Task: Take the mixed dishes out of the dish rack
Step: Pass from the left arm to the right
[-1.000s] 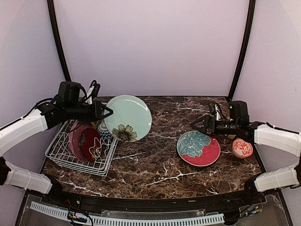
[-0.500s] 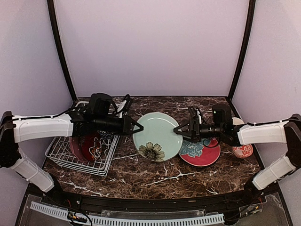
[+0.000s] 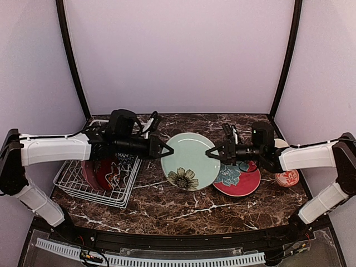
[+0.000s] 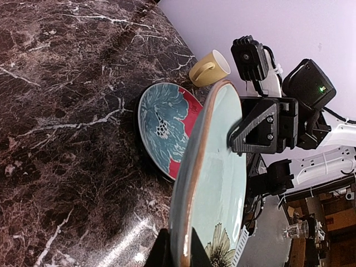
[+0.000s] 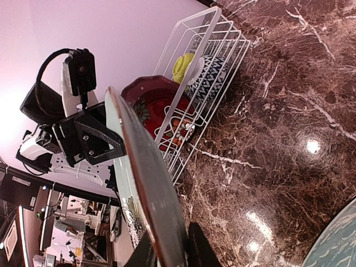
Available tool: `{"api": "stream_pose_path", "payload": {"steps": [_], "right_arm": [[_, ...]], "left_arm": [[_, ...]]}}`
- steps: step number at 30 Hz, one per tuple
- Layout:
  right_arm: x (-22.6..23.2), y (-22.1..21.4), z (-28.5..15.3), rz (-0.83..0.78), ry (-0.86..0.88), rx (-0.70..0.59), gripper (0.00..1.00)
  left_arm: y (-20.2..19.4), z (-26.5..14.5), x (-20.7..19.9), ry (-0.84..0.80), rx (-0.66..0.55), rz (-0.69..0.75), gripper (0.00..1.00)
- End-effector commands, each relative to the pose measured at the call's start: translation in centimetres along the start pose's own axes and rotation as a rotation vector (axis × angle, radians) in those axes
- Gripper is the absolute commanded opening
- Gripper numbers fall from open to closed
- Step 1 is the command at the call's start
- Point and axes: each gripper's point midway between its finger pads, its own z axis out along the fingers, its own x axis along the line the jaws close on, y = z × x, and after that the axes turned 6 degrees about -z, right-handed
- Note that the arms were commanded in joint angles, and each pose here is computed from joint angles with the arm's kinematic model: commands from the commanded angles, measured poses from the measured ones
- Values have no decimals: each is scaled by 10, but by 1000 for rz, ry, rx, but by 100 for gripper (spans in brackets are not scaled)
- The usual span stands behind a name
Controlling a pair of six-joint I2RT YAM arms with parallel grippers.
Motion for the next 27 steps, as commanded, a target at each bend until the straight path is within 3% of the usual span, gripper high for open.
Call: {"api": "stream_pose_path", "payload": {"steps": [1, 4, 7, 10, 11, 12, 16, 27], "right_arm": [[8, 2, 1, -28, 40, -5, 11], [8, 2, -1, -30, 38, -10, 0], [8, 4, -4, -31, 33, -20, 0], [6, 7, -11, -30, 23, -39, 0], [5, 8, -15, -29, 17, -46, 0], [3, 9, -19, -29, 12, -55, 0], [-12, 10, -41, -11, -45, -91, 0], [-81, -2, -142, 97, -398, -237, 0]], "left_arm": [[30, -13, -49, -131, -78, 67, 2], [30, -12, -45, -101, -66, 65, 11], [29, -13, -45, -96, -56, 75, 32], [31, -16, -42, -71, -56, 86, 44], [33, -18, -41, -63, -67, 90, 65], [35, -21, -40, -52, -70, 97, 77], [43, -34, -33, 5, -100, 119, 86], [57, -61, -23, 108, -161, 171, 88]]}}
